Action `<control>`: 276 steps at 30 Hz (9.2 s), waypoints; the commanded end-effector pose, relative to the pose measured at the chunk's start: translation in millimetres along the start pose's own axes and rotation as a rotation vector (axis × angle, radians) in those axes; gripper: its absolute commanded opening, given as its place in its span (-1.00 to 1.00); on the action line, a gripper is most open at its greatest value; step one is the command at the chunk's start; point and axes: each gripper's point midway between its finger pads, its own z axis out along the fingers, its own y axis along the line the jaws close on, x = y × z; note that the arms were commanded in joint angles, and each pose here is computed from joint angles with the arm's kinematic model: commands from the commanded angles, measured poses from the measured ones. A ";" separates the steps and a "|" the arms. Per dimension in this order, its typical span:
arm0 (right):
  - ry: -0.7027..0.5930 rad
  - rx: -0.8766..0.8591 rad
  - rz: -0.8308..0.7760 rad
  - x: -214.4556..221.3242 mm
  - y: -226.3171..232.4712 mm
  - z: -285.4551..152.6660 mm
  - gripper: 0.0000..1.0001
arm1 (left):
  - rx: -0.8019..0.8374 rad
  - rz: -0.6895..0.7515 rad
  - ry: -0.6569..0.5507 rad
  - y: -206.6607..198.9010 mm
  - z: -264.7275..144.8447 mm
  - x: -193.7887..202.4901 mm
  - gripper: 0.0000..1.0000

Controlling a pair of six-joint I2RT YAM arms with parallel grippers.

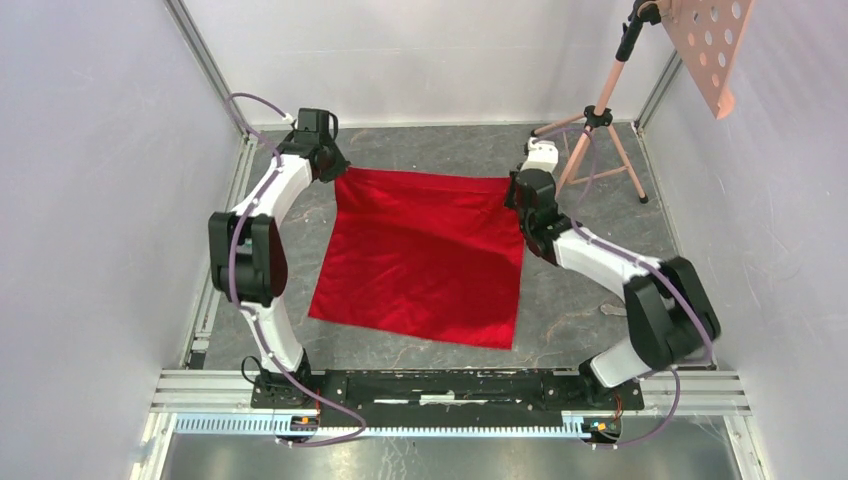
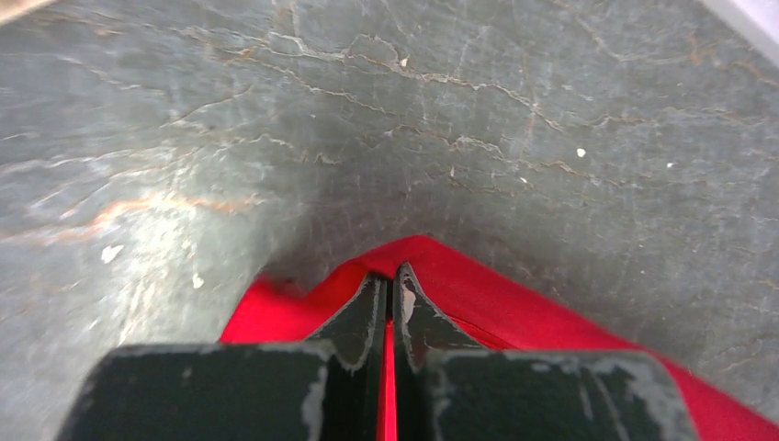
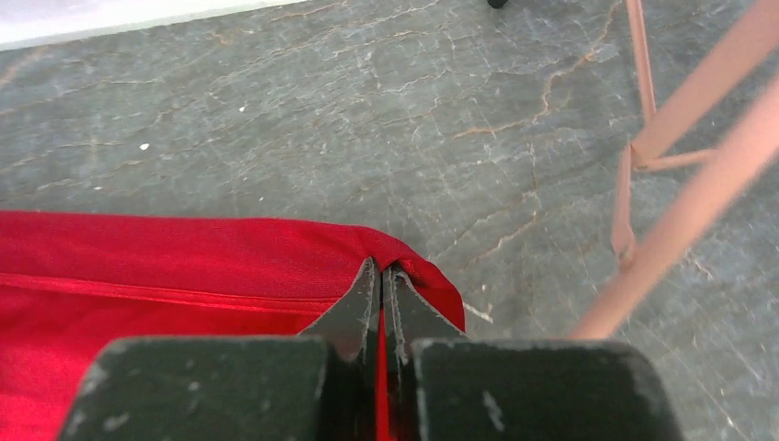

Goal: Fold the napkin into a case and place the utensils inside
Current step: Flatten the napkin at the center of the board, then fold and flatten the napkin at the center of the board, then smooth out the rectangle-folded napkin at the center of the board.

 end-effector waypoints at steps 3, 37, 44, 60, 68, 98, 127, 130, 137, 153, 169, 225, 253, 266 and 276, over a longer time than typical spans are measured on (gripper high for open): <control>-0.066 -0.046 -0.051 -35.8 26.3 51.2 -1.00 | 0.188 -0.017 -0.006 -28.9 42.7 -17.9 -0.95; 0.473 -0.396 -0.135 125.3 -2.5 -103.8 -0.99 | 0.048 -0.030 0.543 90.1 -70.2 193.1 -0.90; 0.505 -0.429 -0.095 144.9 -5.1 -120.5 -0.99 | -0.031 -0.011 0.572 112.2 -69.8 211.5 -0.90; 0.555 -0.421 -0.071 174.7 -15.8 -132.3 -1.00 | -0.115 0.015 0.596 129.0 -59.5 218.9 -0.85; 0.551 -0.427 -0.061 174.2 -15.7 -135.5 -0.99 | -0.132 0.020 0.599 134.4 -65.6 222.5 -0.83; 0.610 -0.396 -0.076 197.8 -27.5 -140.7 -1.00 | -0.174 0.020 0.612 143.3 -71.4 228.3 -0.71; 0.616 -0.429 -0.043 189.7 -19.9 -147.8 -0.98 | -0.174 0.010 0.623 142.9 -77.9 229.4 -0.62; 0.617 -0.435 -0.041 190.3 -19.1 -148.3 -0.97 | -0.177 0.012 0.624 143.0 -76.6 229.1 -0.61; 0.617 -0.437 -0.031 191.6 -18.9 -149.7 -0.97 | -0.181 0.018 0.629 143.8 -73.3 229.4 -0.58; 0.616 -0.376 -0.132 152.3 -33.7 -165.6 0.10 | -0.157 0.021 0.501 135.0 -110.8 194.1 0.54; 0.658 -0.607 0.008 174.7 14.0 -161.7 0.28 | -0.012 -0.032 0.622 108.4 -85.6 218.9 1.00; 0.478 -0.373 -0.183 97.7 28.5 -26.5 0.15 | 0.194 -0.160 0.447 10.0 9.7 108.7 1.00; 0.512 -0.322 -0.189 103.0 12.9 3.2 0.12 | 0.148 -0.128 0.388 17.3 18.5 83.4 1.00; 0.563 -0.246 -0.227 136.1 -8.6 18.4 0.13 | -0.019 -0.126 0.443 65.7 55.1 111.9 1.00; 0.582 -0.209 -0.273 135.3 -14.7 16.0 0.13 | -0.034 -0.093 0.376 73.7 34.4 90.3 1.00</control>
